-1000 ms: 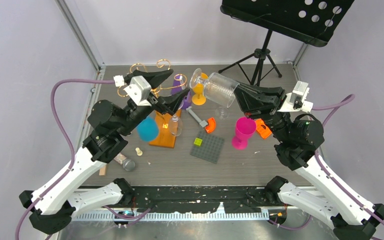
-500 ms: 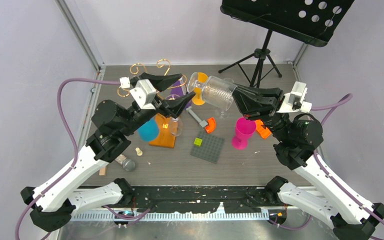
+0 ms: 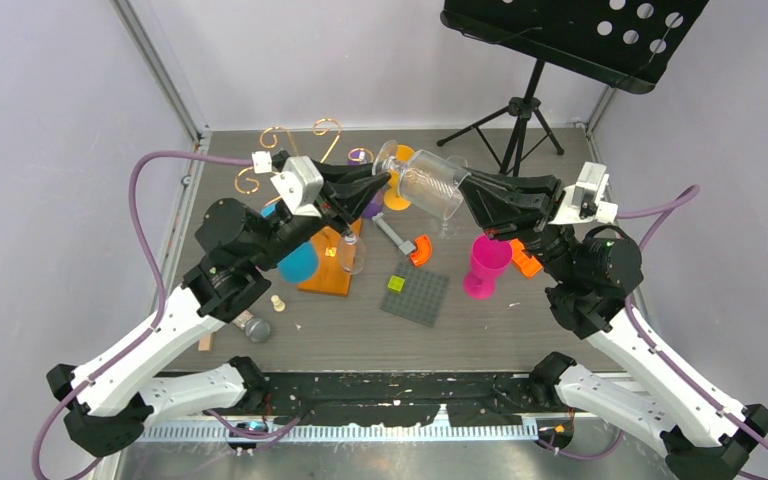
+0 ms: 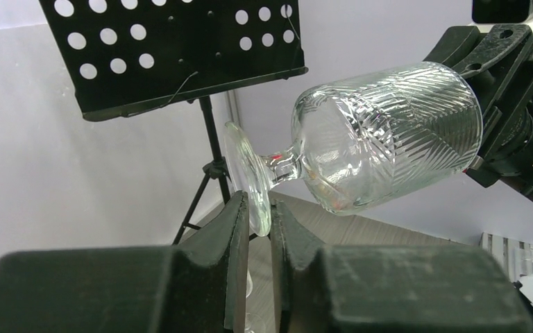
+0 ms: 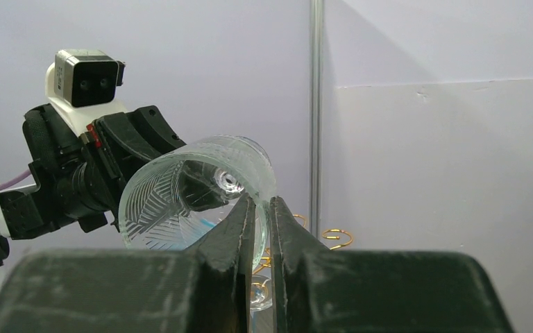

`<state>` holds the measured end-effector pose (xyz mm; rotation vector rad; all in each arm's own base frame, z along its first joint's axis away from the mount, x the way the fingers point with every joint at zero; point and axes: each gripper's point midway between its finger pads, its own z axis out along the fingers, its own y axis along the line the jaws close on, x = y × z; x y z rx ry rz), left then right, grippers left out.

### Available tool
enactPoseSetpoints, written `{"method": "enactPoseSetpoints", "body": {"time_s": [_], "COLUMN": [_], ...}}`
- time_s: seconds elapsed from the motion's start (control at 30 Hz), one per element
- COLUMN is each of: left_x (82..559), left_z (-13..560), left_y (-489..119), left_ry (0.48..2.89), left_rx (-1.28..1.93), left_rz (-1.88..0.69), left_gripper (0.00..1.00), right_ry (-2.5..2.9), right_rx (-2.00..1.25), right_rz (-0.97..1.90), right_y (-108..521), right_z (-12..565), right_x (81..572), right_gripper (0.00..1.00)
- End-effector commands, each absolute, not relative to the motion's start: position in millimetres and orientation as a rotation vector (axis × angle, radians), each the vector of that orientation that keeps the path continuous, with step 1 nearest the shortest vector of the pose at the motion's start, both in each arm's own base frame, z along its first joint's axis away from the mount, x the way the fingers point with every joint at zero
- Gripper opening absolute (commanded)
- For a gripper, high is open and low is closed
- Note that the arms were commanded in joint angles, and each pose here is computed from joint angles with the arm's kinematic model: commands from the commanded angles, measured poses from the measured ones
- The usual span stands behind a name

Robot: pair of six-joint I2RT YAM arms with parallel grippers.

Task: Place the wine glass upside down on the wine glass rack

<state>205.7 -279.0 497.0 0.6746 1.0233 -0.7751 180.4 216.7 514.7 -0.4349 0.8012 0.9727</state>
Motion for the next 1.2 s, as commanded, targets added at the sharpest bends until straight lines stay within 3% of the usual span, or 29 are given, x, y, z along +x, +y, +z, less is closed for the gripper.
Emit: {"method": "enactPoseSetpoints", "body": {"time_s": [0.0,0.2,0.6,0.73,0.93,1.17], "left_x": [210,217,217,216,212,213], "left_z": [539,545,548,548,547,549], "left_y": [-258,-252,-261,-263,-262,-247], "left_ry": [0.936,0.937,0.934,0.93,0.908,0.904], "left_rx": [0.509,0.435,0.432,0.442,0.479,0.436], "left_rz": [-0.761,-0.743,-0.758,-0.76,-0.736,-0.686], "left_gripper": [0.11,0.04,0.1,0.0,0.0,0.0], "right_ry": [0.686,0.702,0.704,0.707,0.716,0.74], "right_rx": [-0.474,-0.487,-0.501,-0.504,-0.507,-0.515], "right_rz": [1.026,1.045,1.081,1.082,1.082,1.076], "right_y": [213,222,236,237,238,244], "right_z": [533,523,516,515,511,503], "right_x": [155,156,154,154,155,161], "right_gripper": [0.05,0.05,0.05,0.05,0.05,0.2]}}
